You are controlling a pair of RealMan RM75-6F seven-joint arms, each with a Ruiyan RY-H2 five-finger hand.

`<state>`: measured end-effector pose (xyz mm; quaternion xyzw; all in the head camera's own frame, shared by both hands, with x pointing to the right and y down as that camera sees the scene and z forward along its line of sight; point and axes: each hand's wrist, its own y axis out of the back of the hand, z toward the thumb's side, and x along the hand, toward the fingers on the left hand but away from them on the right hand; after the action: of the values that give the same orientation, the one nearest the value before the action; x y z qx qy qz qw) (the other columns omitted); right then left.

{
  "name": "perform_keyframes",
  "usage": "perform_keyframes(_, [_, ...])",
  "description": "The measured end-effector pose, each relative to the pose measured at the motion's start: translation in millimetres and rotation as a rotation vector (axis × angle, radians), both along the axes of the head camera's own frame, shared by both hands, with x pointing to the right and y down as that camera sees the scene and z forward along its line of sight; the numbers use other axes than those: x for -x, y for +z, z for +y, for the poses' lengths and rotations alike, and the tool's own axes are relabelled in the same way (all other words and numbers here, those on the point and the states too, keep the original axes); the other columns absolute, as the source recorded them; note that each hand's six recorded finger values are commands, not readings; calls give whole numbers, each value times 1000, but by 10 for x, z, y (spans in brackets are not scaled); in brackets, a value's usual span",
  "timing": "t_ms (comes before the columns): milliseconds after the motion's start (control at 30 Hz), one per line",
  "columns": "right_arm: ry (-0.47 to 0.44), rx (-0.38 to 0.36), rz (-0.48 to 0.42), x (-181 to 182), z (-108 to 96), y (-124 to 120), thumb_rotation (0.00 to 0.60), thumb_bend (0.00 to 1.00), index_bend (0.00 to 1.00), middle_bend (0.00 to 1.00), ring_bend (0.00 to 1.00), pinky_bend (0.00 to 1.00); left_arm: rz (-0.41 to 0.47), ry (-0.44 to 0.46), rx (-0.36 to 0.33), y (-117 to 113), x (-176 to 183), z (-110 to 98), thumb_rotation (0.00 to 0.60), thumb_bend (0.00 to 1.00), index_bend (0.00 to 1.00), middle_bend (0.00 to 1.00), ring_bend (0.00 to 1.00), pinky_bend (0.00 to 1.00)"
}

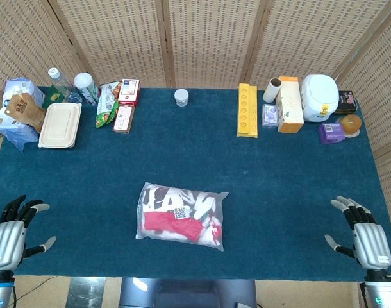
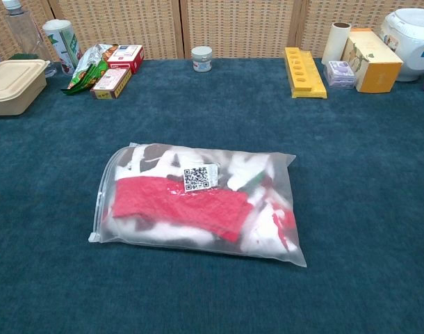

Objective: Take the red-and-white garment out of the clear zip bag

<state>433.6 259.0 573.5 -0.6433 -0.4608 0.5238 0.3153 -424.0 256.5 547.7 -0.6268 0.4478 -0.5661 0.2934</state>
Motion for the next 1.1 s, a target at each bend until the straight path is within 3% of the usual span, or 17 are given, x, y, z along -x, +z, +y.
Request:
perform_keyframes(800, [-33, -1, -23, 101, -16, -15, 600, 245, 190, 162, 166, 175, 0, -4, -18, -6, 62, -46, 600, 134, 285, 238, 74, 79])
perform_keyframes(1100, [-160, 28, -150, 442, -82, -50, 600, 215, 190, 163, 170, 181, -10, 27, -33, -51, 70, -148, 600, 134, 285, 238, 74, 79])
